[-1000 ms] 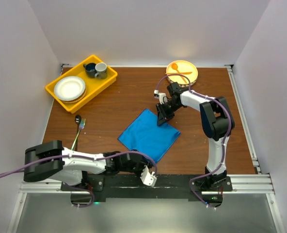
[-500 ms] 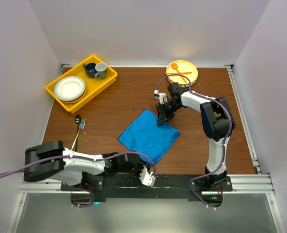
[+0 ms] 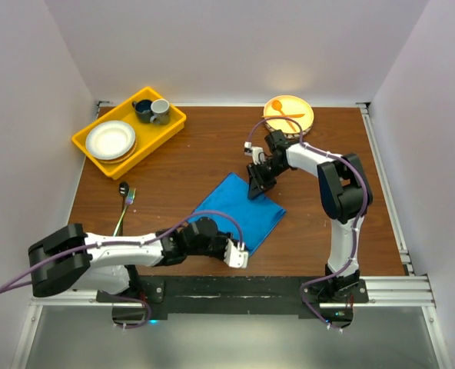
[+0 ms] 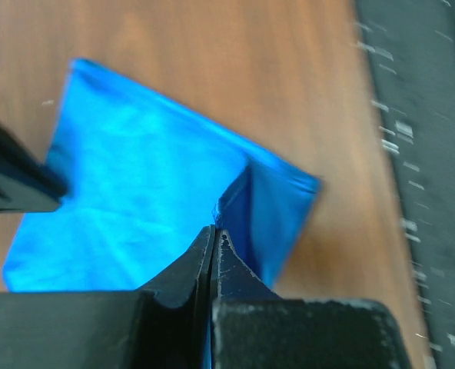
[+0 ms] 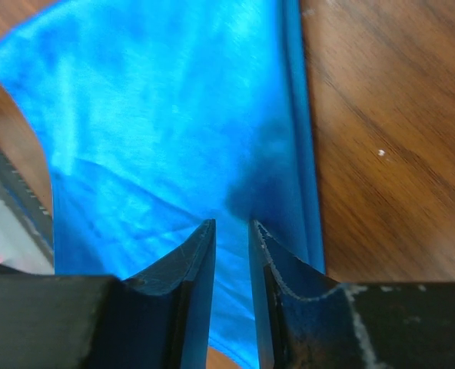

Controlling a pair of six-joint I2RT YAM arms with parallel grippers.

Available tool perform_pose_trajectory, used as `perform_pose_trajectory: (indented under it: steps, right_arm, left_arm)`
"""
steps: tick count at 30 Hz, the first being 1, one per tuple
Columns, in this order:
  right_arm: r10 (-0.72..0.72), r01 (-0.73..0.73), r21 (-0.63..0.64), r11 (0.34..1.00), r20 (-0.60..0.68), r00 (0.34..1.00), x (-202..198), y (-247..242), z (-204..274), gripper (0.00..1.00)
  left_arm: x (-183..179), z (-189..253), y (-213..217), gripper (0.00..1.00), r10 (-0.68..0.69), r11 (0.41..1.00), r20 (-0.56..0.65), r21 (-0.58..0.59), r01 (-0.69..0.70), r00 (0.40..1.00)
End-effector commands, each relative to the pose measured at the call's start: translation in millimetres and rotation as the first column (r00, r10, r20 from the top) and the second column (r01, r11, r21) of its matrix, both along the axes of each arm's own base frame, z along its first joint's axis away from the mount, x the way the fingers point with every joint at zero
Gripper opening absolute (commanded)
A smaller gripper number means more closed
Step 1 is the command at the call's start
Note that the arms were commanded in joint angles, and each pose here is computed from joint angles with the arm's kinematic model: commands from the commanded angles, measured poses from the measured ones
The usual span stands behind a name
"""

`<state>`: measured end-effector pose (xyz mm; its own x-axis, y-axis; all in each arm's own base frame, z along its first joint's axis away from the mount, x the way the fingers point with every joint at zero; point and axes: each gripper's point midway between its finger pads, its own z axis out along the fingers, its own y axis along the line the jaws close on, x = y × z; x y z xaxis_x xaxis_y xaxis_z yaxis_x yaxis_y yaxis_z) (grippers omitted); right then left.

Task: Fold the napkin into a case and place the utensils inside
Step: Pick up the top corner of the square folded napkin from the center of the board, then fold the top corner of the square-folded napkin at the center of the board.

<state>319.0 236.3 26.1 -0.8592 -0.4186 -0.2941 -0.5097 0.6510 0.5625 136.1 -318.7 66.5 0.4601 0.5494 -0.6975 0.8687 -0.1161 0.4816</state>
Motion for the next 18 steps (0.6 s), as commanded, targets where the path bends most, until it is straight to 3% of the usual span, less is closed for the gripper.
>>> perform_pose_trajectory:
  steps: [1,8,18]
  right_arm:
    - [-0.050,0.042,0.130,0.991,0.062,0.997,29,9,62,0.35]
    - [-0.127,0.113,0.146,0.983,0.092,0.988,59,-23,85,0.58]
    - [-0.140,0.130,0.118,0.984,0.078,0.987,50,-49,70,0.70]
  left_arm:
    - [37,47,-18,0.00,0.069,0.989,-0.076,-0.125,-0.078,0.995]
    - [115,59,-15,0.00,0.229,0.958,-0.172,-0.136,-0.254,0.958]
    - [201,33,-3,0.00,0.381,0.906,-0.262,-0.084,-0.414,0.887]
